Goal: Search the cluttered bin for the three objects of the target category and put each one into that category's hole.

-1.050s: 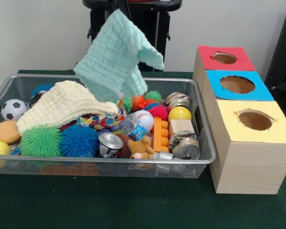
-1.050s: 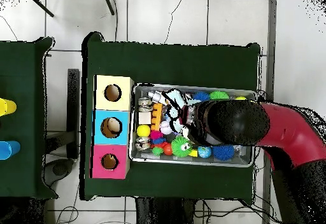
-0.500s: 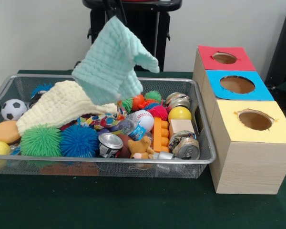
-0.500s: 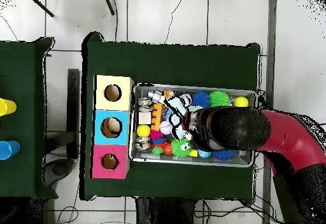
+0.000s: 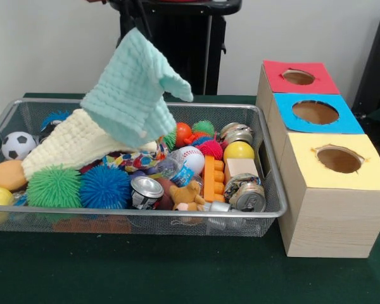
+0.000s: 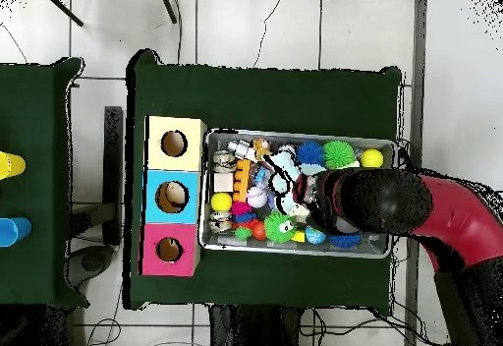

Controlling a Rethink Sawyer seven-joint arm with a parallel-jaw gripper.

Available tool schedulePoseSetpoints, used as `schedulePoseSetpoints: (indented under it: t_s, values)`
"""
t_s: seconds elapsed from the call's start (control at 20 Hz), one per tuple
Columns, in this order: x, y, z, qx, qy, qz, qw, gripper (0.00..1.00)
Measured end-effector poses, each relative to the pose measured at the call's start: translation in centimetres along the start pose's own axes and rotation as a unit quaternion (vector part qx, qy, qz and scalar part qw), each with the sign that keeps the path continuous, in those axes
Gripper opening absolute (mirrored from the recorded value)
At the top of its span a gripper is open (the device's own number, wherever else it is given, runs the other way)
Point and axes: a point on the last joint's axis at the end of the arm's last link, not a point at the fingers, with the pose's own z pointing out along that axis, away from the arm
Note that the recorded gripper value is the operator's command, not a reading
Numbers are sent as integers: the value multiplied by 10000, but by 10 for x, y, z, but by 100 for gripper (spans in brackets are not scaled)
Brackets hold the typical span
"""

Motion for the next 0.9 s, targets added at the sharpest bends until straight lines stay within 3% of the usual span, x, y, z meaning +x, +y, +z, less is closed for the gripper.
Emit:
schedulePoseSetpoints:
  t_s: [0.15, 0.2, 0.65, 0.9]
  values:
    - [3, -10, 6, 18, 37, 6, 10000, 0]
    - [5, -16, 10, 24, 60, 17, 10000, 100]
    - [6, -27, 9, 35, 37, 42, 10000, 100]
    - [6, -21, 7, 31, 3, -27, 10000, 100]
